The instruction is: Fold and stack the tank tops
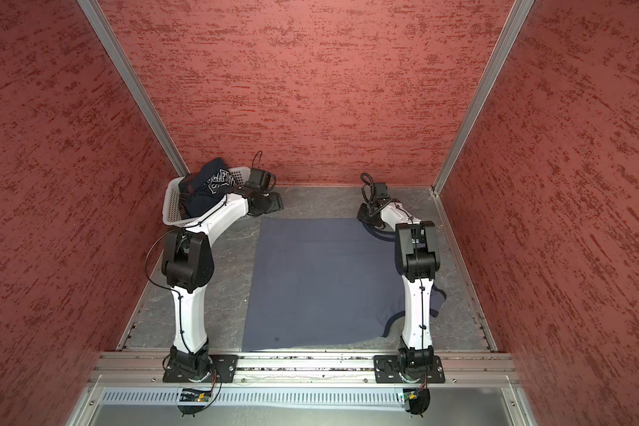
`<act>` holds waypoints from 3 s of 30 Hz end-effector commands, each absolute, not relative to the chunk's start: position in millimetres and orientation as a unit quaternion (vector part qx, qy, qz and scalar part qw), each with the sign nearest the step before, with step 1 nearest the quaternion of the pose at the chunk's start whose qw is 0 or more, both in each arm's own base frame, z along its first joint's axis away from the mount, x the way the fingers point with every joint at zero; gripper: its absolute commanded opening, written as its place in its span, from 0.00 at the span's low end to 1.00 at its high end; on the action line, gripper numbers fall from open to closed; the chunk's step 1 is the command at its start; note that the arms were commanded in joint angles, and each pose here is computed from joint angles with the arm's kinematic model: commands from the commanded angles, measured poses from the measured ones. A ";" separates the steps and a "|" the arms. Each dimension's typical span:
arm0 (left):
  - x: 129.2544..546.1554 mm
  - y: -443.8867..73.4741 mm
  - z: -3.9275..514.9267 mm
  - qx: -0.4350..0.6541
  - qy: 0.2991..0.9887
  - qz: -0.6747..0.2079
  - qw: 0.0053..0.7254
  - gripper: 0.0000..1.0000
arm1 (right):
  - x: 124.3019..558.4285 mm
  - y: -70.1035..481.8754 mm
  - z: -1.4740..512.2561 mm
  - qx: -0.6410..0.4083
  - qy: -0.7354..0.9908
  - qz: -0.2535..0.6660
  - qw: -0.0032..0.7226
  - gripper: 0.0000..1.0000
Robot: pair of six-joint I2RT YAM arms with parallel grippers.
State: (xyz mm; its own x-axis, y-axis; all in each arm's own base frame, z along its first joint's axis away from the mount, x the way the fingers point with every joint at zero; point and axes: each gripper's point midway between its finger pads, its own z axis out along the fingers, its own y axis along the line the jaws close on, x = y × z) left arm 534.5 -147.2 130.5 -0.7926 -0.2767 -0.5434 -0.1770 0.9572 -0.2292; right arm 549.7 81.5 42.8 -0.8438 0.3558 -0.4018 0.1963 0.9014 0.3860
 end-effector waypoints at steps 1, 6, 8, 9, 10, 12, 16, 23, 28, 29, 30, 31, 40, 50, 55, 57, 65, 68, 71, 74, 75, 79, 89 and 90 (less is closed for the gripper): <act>539.7 -142.5 123.0 -0.124 0.946 -0.073 0.292 0.77 | 546.7 68.5 44.6 0.153 0.949 0.127 0.243 0.06; 546.8 -149.7 111.5 -0.127 0.951 -0.064 0.274 0.77 | 533.6 32.9 54.8 0.186 0.943 0.100 0.258 0.00; 552.1 -155.7 105.4 -0.126 0.954 -0.061 0.267 0.77 | 527.4 21.1 60.6 0.193 0.939 0.099 0.268 0.00; 555.3 -157.4 104.0 -0.127 0.954 -0.058 0.266 0.77 | 524.4 16.5 61.9 0.198 0.937 0.098 0.269 0.00; 557.4 -159.2 99.3 -0.127 0.956 -0.052 0.261 0.76 | 520.4 13.1 60.8 0.202 0.937 0.099 0.269 0.00; 564.2 -163.9 95.1 -0.128 0.956 -0.045 0.261 0.76 | 515.5 8.8 60.1 0.207 0.935 0.101 0.269 0.00; 576.6 -170.3 79.7 -0.131 0.956 -0.037 0.259 0.74 | 511.7 4.4 58.3 0.211 0.934 0.103 0.269 0.00; 590.4 -184.9 51.6 -0.131 0.957 -0.061 0.252 0.65 | 513.4 12.4 62.7 0.205 0.930 0.127 0.276 0.00; 591.6 -187.7 32.9 -0.137 0.958 -0.062 0.243 0.55 | 512.2 15.4 59.5 0.205 0.930 0.137 0.272 0.00; 591.5 -187.3 30.2 -0.137 0.959 -0.060 0.241 0.54 | 511.9 16.2 59.7 0.204 0.930 0.138 0.272 0.00; 591.2 -186.8 26.5 -0.138 0.959 -0.058 0.239 0.52 | 511.5 16.6 59.4 0.204 0.930 0.140 0.273 0.00; 591.4 -186.1 23.5 -0.139 0.960 -0.057 0.238 0.49 | 511.1 17.3 58.3 0.203 0.930 0.142 0.272 0.00; 598.0 -182.3 16.0 -0.146 0.958 -0.065 0.239 0.21 | 510.6 19.1 61.2 0.197 0.929 0.147 0.277 0.00; 594.0 -173.0 80.3 -0.138 0.939 -0.064 0.308 0.00 | 513.1 28.2 82.6 0.174 0.925 0.157 0.300 0.00; 576.3 -164.7 113.4 -0.130 0.924 -0.079 0.352 0.00 | 508.5 37.3 96.7 0.164 0.920 0.168 0.315 0.00; 566.8 -160.7 120.8 -0.126 0.921 -0.079 0.361 0.00 | 504.0 39.2 100.6 0.165 0.917 0.171 0.319 0.00; 526.8 -146.7 126.0 -0.126 0.913 -0.083 0.378 0.00 | 466.9 58.4 108.5 0.157 0.911 0.209 0.320 0.00; 511.1 -146.5 126.0 -0.122 0.912 -0.094 0.381 0.00 | 447.5 62.5 110.5 0.152 0.913 0.206 0.319 0.00; 496.6 -146.3 126.4 -0.117 0.909 -0.102 0.386 0.00 | 426.9 62.8 110.5 0.152 0.916 0.201 0.313 0.00; 481.9 -143.8 126.7 -0.118 0.908 -0.108 0.387 0.00 | 406.5 63.5 110.5 0.150 0.917 0.200 0.311 0.00; 477.5 -142.9 127.8 -0.121 0.907 -0.110 0.388 0.00 | 401.2 63.5 110.4 0.150 0.917 0.200 0.311 0.00; 455.9 -138.9 124.4 -0.133 0.904 -0.126 0.386 0.00 | 377.0 66.7 98.7 0.153 0.920 0.206 0.297 0.00; 398.5 -130.9 91.2 -0.147 0.913 -0.125 0.358 0.00 | 329.0 63.8 83.7 0.174 0.918 0.204 0.292 0.01; 392.7 -130.5 87.9 -0.148 0.914 -0.125 0.356 0.02 | 324.9 63.5 81.1 0.178 0.918 0.206 0.289 0.02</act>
